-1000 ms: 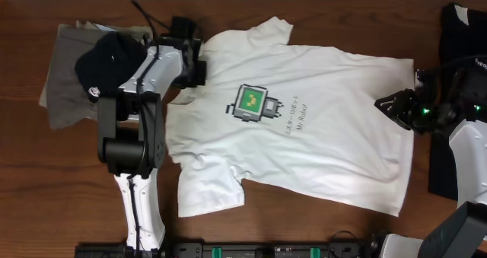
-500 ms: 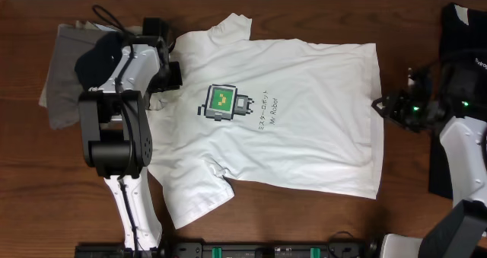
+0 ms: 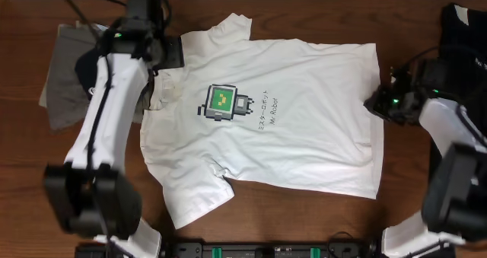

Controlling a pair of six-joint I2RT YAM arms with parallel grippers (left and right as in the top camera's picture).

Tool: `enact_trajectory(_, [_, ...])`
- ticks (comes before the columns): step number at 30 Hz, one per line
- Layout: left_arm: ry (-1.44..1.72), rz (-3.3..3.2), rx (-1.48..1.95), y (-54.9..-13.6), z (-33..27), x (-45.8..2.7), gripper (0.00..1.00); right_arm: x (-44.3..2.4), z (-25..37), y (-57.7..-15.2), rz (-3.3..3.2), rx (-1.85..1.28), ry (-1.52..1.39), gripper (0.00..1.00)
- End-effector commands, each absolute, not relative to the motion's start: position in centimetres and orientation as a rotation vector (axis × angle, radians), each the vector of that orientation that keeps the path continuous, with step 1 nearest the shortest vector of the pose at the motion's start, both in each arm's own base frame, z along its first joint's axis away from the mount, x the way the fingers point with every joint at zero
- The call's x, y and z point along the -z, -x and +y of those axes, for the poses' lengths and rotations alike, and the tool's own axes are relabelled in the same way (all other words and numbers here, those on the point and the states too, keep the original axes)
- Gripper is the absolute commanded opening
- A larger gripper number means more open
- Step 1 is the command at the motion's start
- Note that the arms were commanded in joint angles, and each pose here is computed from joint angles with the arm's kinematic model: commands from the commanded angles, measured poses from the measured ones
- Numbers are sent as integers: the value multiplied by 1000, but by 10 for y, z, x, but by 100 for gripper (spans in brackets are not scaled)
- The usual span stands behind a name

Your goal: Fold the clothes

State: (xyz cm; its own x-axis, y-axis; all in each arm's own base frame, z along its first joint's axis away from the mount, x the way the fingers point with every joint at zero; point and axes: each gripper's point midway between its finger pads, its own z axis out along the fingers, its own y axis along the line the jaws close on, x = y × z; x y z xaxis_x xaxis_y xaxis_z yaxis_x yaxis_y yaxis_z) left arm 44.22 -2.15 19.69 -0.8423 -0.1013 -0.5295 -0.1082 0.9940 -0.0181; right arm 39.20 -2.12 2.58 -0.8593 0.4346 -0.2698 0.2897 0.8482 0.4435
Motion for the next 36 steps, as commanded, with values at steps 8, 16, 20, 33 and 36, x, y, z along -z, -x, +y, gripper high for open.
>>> enact_trajectory(8, [147,2571,-22,-416,-17,-224,70,43,-75,-365,2765,-104,-919,2])
enact_trajectory(16, [193,2573,-9,-415,-17,-223,70,34,-132,-376,2619,166,-964,6])
enact_trajectory(20, [193,2575,-9,-414,-17,-223,70,28,-119,-398,2613,-12,-794,10])
enact_trajectory(33, [198,2731,-43,-364,-13,-218,82,-114,-86,-404,2372,-538,-530,39])
enact_trajectory(36, [381,2836,-43,-334,-11,-208,82,-145,-81,-387,2349,-519,-527,44])
